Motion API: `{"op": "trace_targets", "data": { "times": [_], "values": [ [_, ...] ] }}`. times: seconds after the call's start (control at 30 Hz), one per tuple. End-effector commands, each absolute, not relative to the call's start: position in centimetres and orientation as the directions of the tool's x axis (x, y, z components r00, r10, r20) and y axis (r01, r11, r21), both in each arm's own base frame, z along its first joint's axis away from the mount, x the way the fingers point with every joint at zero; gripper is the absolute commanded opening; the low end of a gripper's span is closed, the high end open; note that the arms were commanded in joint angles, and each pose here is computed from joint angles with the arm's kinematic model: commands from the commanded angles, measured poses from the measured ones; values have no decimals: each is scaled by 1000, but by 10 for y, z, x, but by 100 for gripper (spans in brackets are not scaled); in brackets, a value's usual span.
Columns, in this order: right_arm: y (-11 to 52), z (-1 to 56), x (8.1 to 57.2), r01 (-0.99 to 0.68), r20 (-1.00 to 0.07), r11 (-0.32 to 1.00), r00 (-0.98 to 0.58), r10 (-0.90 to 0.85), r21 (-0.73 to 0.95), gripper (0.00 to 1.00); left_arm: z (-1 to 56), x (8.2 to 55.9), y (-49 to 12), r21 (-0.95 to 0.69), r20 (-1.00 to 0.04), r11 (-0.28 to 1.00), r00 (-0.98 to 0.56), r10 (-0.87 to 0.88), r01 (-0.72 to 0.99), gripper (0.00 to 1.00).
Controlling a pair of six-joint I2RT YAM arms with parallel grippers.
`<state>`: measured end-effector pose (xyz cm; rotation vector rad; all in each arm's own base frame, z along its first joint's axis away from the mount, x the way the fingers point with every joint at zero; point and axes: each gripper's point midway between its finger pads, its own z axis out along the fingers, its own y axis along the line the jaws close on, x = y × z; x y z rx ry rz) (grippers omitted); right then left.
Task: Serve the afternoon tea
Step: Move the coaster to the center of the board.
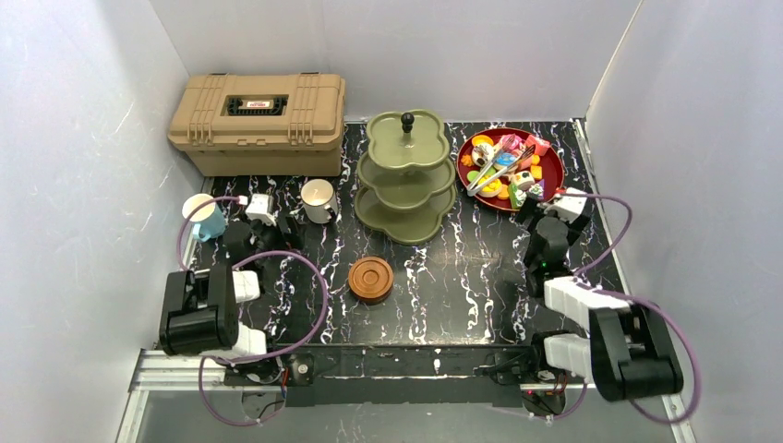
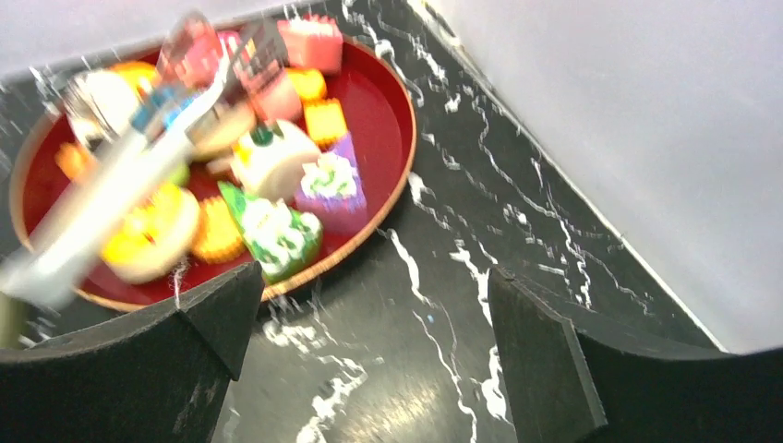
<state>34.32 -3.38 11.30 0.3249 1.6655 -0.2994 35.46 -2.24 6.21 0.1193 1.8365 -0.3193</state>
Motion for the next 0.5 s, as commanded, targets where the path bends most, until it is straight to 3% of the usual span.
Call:
{"op": "trace_targets", "data": {
  "times": [0.0,0.1,0.13,0.17,0.37,0.47],
  "values": [
    [-28,146,347,417,-974,903,-141,179,106,100,98,358,-15,-202,-945,952,-302,-127,231,99],
    [-23,157,345,444,-945,880,-183,272,167,100,119,349,-18,-215,-940,943,-316,-130,253,99],
    [-37,154,336,560,-924,800,-148,353,215,100,127,344,-20,-221,-938,940,-319,-132,260,99],
    [-43,150,329,657,-849,647,-21,528,386,100,133,338,-23,-242,-928,931,-346,-139,274,99],
    [16,183,341,312,-810,827,-222,543,468,100,165,304,-35,-295,-881,896,-458,-120,333,99],
    [46,161,330,257,-753,854,-403,520,452,100,180,291,-42,-302,-868,882,-487,-97,363,99]
  ]
}}
